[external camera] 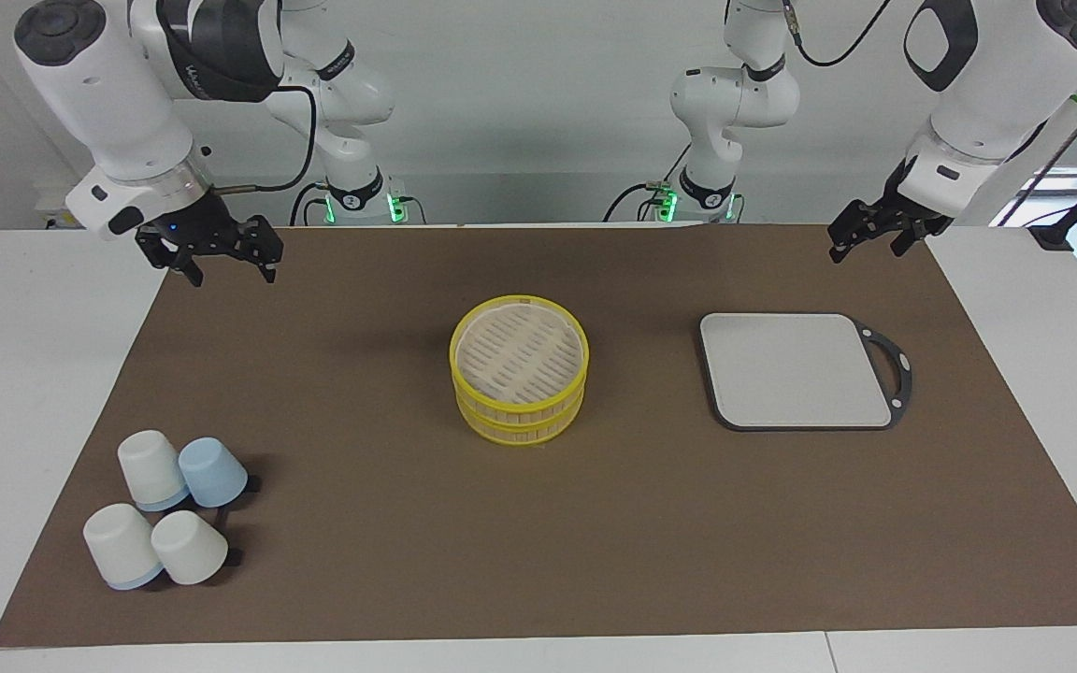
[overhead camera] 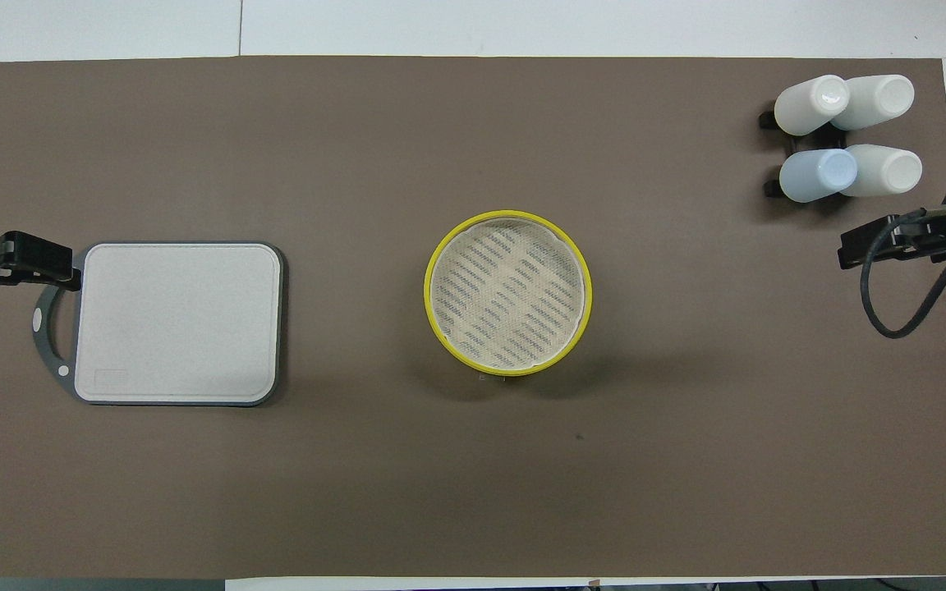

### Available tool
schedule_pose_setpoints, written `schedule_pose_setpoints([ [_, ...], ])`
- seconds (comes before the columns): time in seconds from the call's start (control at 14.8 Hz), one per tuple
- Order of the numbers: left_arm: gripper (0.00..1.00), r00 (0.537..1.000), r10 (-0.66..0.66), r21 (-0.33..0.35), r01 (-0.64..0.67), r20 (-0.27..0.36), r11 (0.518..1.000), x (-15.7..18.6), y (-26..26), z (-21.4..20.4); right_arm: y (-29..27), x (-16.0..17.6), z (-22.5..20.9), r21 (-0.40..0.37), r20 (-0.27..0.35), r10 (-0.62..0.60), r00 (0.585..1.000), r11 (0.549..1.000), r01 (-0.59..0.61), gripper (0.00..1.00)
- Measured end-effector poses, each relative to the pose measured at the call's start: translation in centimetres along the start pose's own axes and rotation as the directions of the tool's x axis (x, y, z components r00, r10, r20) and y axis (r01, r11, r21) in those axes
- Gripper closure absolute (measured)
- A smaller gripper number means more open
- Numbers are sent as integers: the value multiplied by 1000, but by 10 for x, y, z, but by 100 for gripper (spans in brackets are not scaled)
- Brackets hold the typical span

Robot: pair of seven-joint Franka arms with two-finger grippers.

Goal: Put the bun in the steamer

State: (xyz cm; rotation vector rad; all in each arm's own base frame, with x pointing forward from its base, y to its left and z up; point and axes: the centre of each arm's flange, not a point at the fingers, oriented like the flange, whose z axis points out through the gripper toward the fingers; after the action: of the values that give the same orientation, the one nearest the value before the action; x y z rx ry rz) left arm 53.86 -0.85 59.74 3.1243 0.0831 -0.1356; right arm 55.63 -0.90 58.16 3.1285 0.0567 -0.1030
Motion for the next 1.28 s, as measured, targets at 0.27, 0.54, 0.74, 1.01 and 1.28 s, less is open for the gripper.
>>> schedule_pose_setpoints([
  [0.27, 0, 1000, -5, 2, 5, -1, 1000, 0, -2, 0, 2, 1, 0, 0, -12, 4, 1000, 1000, -4, 0],
  [0.54, 0, 1000, 0, 4, 0, -4, 1000, 2, 1, 1, 10, 2, -2, 0, -22, 18, 1000, 1000, -18, 0],
  [0.74, 0, 1000, 7, 7, -7, 12, 1000, 8, 2, 7, 14, 3, -7, 0, -39, 24, 999, 1000, -24, 0],
  [1.01, 0, 1000, 8, 7, -8, 19, 1000, 10, 1, 8, 14, 3, -8, -1, -42, 25, 999, 1000, -25, 0],
  [1.28, 0, 1000, 11, 7, -11, 17, 1000, 10, 1, 8, 16, 2, -8, -1, -42, 29, 999, 1000, -29, 0],
])
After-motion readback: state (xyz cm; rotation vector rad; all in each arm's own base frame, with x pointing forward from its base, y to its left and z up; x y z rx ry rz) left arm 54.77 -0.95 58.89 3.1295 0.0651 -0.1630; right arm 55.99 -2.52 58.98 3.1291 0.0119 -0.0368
